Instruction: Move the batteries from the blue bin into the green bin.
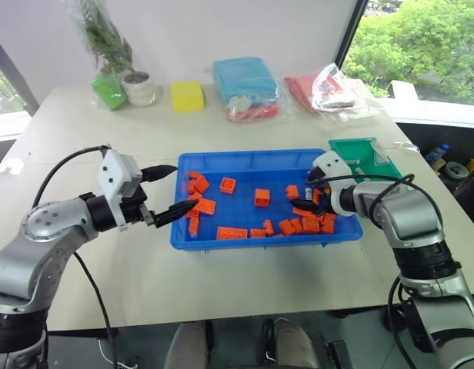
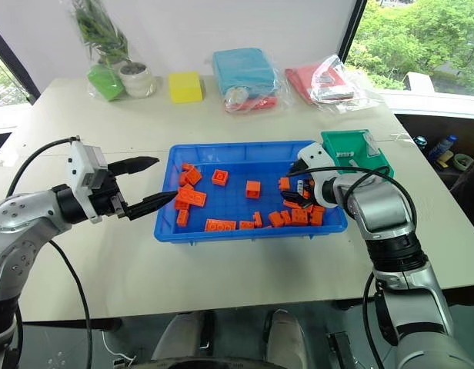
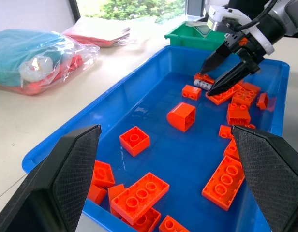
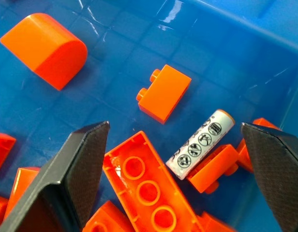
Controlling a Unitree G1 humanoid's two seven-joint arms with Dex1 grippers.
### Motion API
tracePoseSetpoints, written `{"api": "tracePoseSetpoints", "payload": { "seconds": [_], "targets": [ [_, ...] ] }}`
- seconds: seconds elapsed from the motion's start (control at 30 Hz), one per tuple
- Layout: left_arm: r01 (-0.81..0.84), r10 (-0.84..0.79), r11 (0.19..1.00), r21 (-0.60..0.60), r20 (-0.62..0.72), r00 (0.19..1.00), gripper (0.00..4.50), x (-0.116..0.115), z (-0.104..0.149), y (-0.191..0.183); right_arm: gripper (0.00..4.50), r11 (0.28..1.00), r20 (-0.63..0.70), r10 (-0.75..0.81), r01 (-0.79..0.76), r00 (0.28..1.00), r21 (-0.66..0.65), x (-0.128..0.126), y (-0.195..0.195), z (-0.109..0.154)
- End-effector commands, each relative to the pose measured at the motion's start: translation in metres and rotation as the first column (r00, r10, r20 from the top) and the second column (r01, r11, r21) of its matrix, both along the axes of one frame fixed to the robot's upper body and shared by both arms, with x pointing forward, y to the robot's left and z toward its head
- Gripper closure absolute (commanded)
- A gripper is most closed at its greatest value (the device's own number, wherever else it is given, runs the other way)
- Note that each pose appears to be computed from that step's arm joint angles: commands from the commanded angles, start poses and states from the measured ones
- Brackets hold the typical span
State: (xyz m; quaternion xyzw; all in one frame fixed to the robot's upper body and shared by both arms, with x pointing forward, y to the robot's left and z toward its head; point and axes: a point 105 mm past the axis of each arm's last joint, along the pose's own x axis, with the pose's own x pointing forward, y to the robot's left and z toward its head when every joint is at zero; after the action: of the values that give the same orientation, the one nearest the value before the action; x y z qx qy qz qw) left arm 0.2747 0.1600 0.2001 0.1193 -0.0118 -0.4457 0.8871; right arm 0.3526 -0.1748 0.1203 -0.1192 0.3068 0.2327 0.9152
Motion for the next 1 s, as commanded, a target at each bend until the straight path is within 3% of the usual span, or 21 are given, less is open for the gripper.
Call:
{"api": "tracePoseSetpoints", "payload": {
  "seconds": [0.03, 0.27, 0.4, 0.8, 0.97, 1.0],
  "targets": [
    [0.012, -0.012, 1.000, -0.005, 0.040, 0.999, 0.00, -0.002, 0.008, -0.003, 0.06, 0.995, 0.004, -0.063, 0.062, 0.998, 0.072, 0.002, 0.005, 0.010],
    [0.012, -0.012, 1.000, -0.009, 0.042, 0.999, 0.00, 0.000, 0.007, -0.003, 0.06, 0.965, -0.096, -0.177, 0.192, 0.979, 0.179, 0.004, 0.006, 0.010],
    [0.013, -0.012, 1.000, -0.013, 0.046, 0.999, 0.00, 0.000, 0.008, -0.004, 0.06, 0.959, -0.111, -0.206, 0.223, 0.972, 0.174, 0.006, 0.005, 0.010],
    [0.003, -0.002, 1.000, -0.030, 0.061, 0.998, 0.00, 0.001, 0.011, -0.004, 0.06, 0.998, 0.008, -0.042, 0.042, 0.999, -0.046, 0.007, 0.002, -0.003],
    [0.000, 0.002, 1.000, -0.030, 0.066, 0.998, 0.00, 0.001, 0.011, -0.004, 0.06, 0.999, -0.015, -0.052, 0.051, 0.999, -0.004, 0.010, 0.007, -0.008],
    [-0.001, 0.003, 1.000, -0.029, 0.067, 0.998, 0.00, 0.001, 0.011, -0.004, 0.28, 0.999, -0.014, -0.049, 0.049, 0.999, -0.003, 0.011, 0.008, -0.008]
  ]
}}
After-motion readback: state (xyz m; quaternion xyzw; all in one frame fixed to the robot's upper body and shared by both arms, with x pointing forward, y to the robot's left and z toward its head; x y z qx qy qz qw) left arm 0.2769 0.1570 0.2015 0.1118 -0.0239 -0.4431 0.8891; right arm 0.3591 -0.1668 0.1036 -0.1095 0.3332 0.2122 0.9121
